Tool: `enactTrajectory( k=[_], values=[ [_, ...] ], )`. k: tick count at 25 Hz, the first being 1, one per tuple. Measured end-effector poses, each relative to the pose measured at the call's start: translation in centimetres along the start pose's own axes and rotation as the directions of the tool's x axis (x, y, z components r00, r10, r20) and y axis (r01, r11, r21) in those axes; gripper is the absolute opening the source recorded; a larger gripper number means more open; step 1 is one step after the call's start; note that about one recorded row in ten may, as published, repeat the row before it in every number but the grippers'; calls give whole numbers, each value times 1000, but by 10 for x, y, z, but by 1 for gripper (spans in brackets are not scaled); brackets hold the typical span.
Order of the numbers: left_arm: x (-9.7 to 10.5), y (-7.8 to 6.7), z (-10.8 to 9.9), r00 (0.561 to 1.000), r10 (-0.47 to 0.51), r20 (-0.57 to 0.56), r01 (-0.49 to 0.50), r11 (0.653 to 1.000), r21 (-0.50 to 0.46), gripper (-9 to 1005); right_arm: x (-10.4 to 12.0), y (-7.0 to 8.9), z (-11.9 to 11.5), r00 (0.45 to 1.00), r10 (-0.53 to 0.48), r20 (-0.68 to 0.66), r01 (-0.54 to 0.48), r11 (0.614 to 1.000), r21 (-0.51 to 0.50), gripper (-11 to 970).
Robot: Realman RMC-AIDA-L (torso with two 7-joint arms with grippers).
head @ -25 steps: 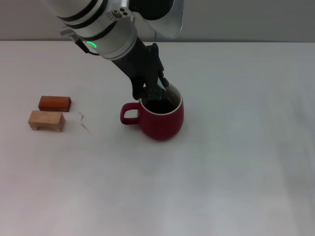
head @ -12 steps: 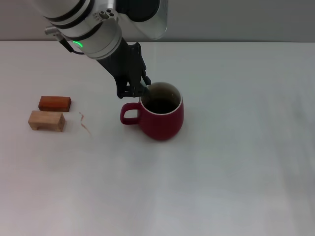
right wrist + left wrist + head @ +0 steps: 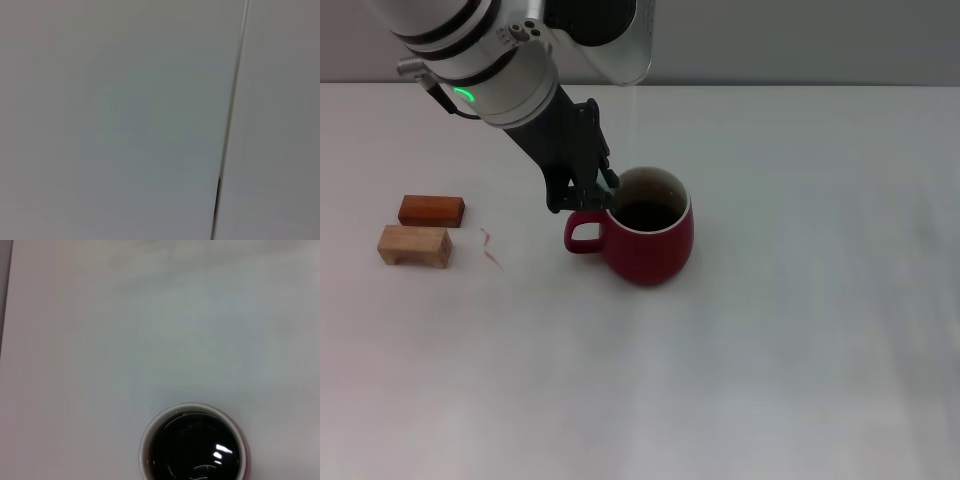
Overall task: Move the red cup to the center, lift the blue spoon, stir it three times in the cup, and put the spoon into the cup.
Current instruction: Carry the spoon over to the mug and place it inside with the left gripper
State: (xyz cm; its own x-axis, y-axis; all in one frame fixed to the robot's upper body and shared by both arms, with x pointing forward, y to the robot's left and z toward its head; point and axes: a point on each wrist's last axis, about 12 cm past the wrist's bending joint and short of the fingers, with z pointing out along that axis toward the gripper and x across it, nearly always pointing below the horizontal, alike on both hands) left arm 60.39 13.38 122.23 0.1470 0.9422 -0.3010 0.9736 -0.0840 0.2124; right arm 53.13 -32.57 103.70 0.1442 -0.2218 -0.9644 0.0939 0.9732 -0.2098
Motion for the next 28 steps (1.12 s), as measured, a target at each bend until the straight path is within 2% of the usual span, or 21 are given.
enactTrajectory(
  k=[10,15,22,28],
  values=[
    [-14,-4,0,997,31,73,-33,999,28,178,1,-1,-1,1000,-2,-2,2,1000,1,731],
    [-18,-1,1,994,36,104,-36,999,2,178,1,-2,-2,1000,-3,-2,3,1000,2,731],
    [-20,3,8,993,42,109,-36,998,-52,178,1,-2,-3,1000,-3,-2,3,1000,4,732],
    [-12,6,13,997,23,79,-17,998,-68,178,1,-2,-3,1000,-3,0,3,1000,4,731]
  ],
)
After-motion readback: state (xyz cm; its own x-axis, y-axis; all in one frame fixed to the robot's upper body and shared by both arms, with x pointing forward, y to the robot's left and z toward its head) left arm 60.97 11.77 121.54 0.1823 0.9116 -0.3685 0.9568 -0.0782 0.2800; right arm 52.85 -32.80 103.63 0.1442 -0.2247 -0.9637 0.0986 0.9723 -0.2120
